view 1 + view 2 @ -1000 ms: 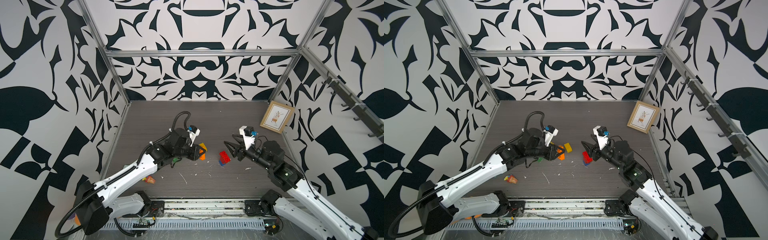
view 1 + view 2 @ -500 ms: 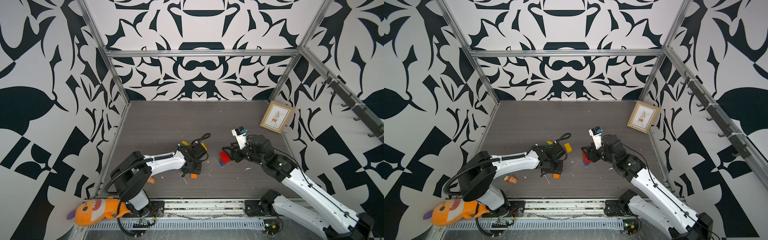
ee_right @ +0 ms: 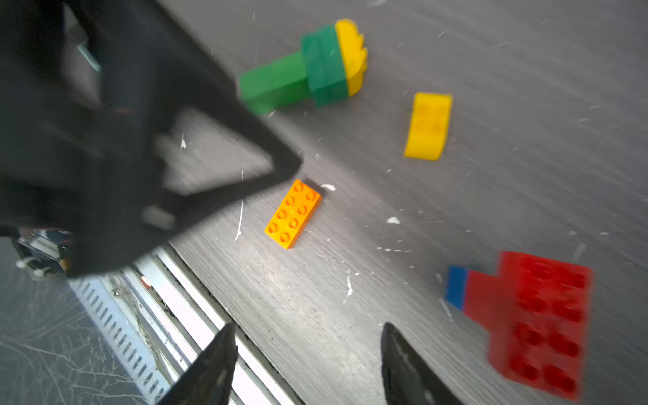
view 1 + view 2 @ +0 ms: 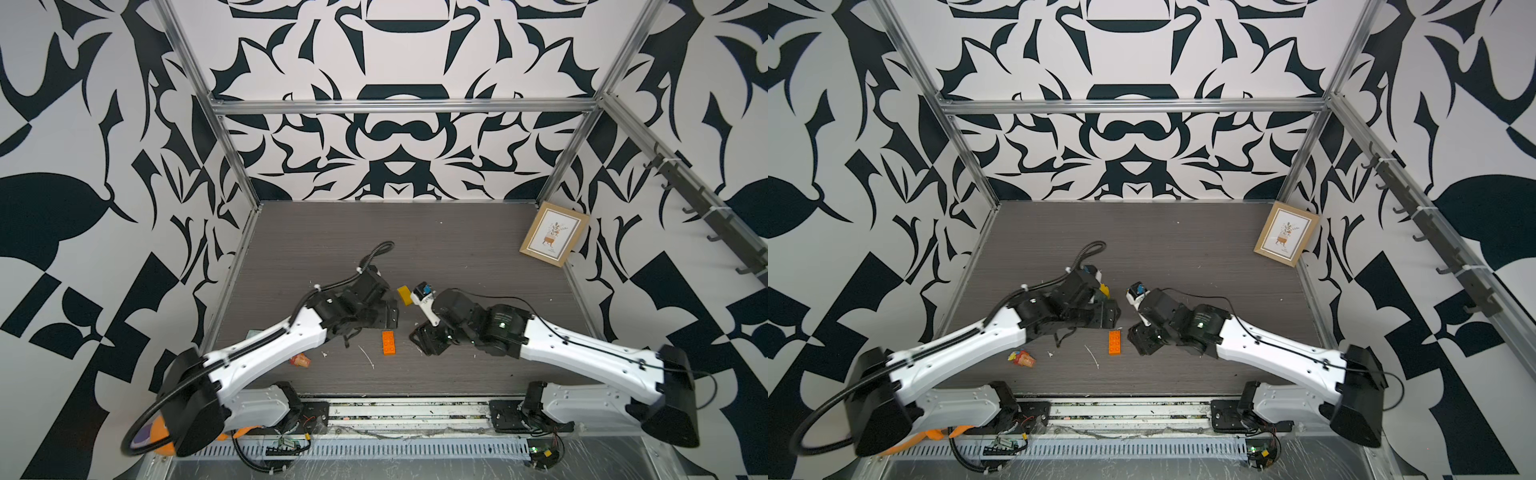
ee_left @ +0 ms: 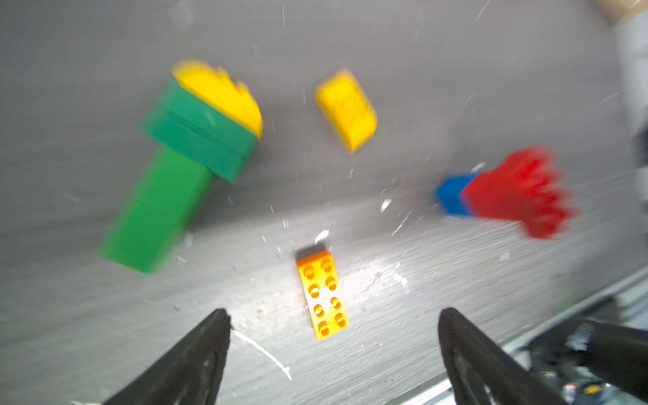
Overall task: Assemble an ice cream with lego
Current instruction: Place the lego brick at the center of the board, then pick up the lego brick from the center of the board.
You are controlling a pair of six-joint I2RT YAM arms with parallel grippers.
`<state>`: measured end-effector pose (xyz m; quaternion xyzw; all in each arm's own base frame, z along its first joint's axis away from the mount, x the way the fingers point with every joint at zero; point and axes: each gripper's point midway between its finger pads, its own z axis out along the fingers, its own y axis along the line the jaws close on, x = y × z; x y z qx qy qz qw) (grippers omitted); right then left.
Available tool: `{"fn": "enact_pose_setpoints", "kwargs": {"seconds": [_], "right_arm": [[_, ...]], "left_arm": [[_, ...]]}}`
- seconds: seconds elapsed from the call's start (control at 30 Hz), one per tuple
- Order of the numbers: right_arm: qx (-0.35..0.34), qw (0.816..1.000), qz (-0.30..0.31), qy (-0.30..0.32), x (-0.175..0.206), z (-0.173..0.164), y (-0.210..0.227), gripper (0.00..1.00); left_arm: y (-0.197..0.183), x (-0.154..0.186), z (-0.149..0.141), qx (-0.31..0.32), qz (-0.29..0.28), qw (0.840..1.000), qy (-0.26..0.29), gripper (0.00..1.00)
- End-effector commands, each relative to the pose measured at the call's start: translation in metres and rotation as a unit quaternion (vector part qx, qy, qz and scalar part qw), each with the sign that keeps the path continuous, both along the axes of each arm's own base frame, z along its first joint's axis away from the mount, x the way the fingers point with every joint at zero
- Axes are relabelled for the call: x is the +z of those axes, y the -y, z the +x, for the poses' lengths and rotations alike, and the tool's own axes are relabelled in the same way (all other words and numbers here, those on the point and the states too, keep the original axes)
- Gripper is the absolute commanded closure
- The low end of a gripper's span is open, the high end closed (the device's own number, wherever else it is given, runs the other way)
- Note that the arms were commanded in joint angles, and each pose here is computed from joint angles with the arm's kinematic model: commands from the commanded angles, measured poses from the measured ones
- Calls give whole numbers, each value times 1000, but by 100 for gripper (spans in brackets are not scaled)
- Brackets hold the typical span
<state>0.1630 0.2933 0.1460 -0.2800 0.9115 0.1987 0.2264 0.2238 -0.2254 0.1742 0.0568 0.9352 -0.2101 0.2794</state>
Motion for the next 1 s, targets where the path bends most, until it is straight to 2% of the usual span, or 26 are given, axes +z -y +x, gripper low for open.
{"fn": "enact_pose_setpoints", "kwargs": {"seconds": [0.0, 0.1, 0.2, 0.43, 0.63, 0.83, 0.97], "right_arm": [[-68, 998, -9, -10, -15, 14, -14, 32], [-86, 996, -3, -30, -34, 16, -38, 34], [-92, 995, -1, -44, -49, 15, -60, 35], [-104, 993, -21, -58, -73, 22, -78, 33], [-102, 990, -70, -59, -88, 25, -77, 33], [-88, 990, -94, -55, -94, 28, -82, 40], [-46, 995, -83, -34, -87, 26, -98, 43]], "left_arm": [[-49, 2, 2, 26, 28, 999, 27, 0], [-81, 12, 8, 59, 15, 997, 41, 1], [-93, 17, 11, 72, -2, 995, 62, 1], [-90, 17, 10, 54, -21, 997, 59, 1], [-94, 24, 12, 54, -24, 996, 73, 1], [-99, 19, 9, 59, -13, 996, 72, 1], [-100, 21, 9, 57, -17, 995, 85, 1]]}}
